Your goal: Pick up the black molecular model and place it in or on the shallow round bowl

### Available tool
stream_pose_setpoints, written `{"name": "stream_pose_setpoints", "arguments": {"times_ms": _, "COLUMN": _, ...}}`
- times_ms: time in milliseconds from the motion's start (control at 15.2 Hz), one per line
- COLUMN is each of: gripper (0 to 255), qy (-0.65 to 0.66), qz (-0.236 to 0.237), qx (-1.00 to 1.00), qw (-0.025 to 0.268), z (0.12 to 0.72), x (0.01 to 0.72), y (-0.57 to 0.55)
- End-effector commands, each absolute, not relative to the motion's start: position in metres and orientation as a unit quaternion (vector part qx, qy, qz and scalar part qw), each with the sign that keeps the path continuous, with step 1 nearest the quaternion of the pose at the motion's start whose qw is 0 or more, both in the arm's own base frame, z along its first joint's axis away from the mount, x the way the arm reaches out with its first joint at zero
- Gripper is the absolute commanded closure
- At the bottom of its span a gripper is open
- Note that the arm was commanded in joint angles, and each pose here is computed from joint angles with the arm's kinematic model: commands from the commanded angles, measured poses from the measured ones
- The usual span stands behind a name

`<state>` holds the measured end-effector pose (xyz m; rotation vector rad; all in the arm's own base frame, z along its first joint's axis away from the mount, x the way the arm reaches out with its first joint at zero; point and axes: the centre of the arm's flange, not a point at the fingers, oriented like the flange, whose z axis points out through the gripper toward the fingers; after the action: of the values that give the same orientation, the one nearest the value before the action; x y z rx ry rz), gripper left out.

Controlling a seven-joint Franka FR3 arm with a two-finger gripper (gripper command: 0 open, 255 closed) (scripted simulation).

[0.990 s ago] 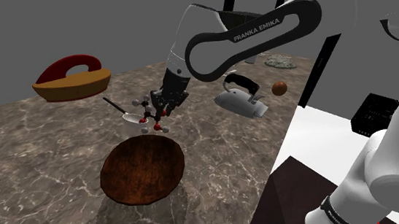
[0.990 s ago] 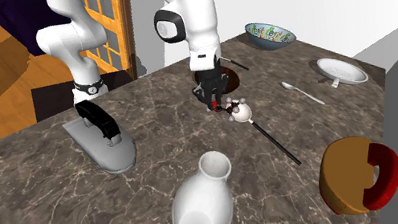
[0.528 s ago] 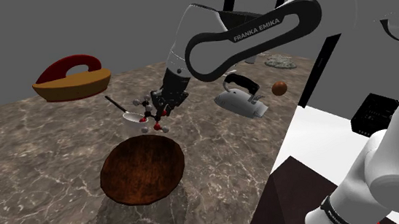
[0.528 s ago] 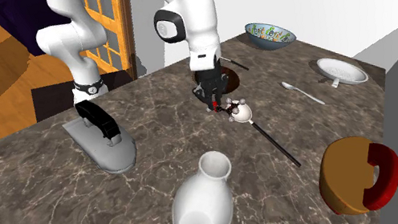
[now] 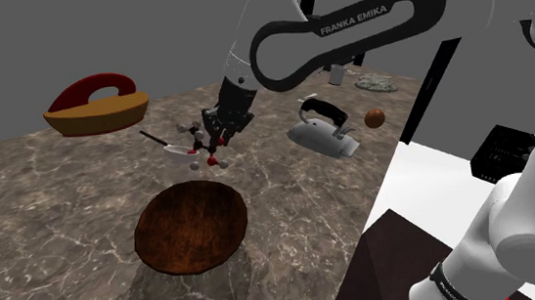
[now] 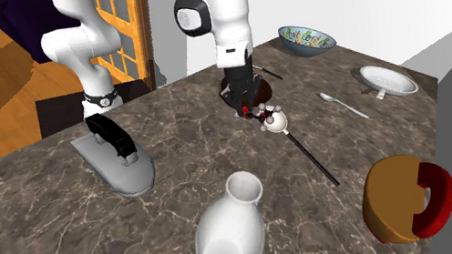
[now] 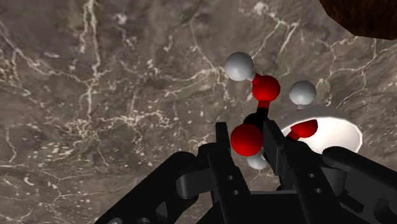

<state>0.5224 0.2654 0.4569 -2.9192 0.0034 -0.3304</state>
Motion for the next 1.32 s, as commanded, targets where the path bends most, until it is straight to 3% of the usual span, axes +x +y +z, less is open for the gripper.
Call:
{"name": "stream_pose_setpoints", "arguments": {"times_ms": 0, "gripper": 255, "qy": 0.001, "qz": -0.112, "qx": -0.989, "qw": 0.102, "z": 0.468, "x": 0.523, "y": 0.266}}
{"name": "stream_pose_setpoints", "arguments": {"times_ms": 990, "gripper": 255, "qy": 0.001, "qz": -0.112, "qx": -0.989, "qw": 0.102, "z": 0.546, "x": 0.523, "y": 0.266}}
{"name": "stream_pose_setpoints", "arguments": {"times_ms": 1254, "gripper": 255, "qy": 0.001, "qz": -0.112, "qx": -0.989, "qw": 0.102, "z": 0.552, "x": 0.478, "y": 0.294}}
